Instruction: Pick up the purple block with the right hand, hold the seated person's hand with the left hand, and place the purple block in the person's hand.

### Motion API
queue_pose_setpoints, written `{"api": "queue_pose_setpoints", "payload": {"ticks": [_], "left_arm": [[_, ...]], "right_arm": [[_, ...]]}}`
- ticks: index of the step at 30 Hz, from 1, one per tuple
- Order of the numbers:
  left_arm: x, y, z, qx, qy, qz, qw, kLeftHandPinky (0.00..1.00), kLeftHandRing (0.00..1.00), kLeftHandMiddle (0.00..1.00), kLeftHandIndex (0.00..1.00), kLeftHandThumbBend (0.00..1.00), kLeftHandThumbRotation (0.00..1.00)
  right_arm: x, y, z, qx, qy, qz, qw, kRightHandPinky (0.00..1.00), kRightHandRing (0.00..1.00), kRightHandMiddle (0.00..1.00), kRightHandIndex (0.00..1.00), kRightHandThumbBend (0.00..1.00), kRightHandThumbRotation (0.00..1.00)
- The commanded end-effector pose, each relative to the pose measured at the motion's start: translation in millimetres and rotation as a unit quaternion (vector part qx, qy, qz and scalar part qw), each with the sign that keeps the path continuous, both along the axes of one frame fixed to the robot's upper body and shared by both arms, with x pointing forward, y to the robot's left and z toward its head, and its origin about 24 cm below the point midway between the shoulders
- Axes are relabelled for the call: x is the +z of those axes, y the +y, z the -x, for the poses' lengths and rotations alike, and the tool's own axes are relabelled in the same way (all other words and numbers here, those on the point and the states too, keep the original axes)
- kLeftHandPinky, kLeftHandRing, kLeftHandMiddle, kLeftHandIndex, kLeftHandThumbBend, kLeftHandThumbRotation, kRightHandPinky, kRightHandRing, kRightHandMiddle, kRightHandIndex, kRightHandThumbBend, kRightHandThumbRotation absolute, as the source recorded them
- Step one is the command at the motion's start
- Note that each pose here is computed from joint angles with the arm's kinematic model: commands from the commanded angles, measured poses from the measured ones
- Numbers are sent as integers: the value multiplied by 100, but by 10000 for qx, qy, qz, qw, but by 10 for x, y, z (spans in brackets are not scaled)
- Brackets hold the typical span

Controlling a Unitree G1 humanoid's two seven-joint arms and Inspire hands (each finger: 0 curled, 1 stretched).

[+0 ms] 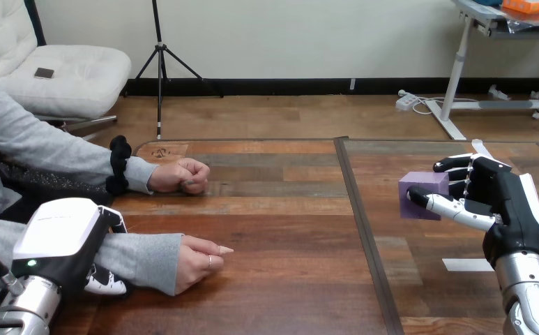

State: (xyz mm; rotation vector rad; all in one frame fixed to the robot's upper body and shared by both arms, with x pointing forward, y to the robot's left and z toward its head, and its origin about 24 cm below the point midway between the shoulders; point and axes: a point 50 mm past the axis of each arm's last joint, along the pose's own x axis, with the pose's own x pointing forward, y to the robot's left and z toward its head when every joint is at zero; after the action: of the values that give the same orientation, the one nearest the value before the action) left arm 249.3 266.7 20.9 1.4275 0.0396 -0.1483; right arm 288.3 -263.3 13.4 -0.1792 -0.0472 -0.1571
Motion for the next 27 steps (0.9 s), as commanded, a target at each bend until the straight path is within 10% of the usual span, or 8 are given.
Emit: {"api": "queue_pose_setpoints", "payload": {"ticks": [1, 27], "left_arm": [[138, -89, -152, -145, -368, 209, 9990, 30, 38, 42, 43, 81, 0], [157, -158, -160, -240, -169, 516, 9982, 41, 47, 50, 49, 89, 0]], "right_arm": [[240, 34, -120, 36, -561, 6, 9984, 38, 39, 43, 43, 88, 0], [233, 39, -137, 45, -498, 27, 9987, 38, 39, 43, 44, 88, 0]]}}
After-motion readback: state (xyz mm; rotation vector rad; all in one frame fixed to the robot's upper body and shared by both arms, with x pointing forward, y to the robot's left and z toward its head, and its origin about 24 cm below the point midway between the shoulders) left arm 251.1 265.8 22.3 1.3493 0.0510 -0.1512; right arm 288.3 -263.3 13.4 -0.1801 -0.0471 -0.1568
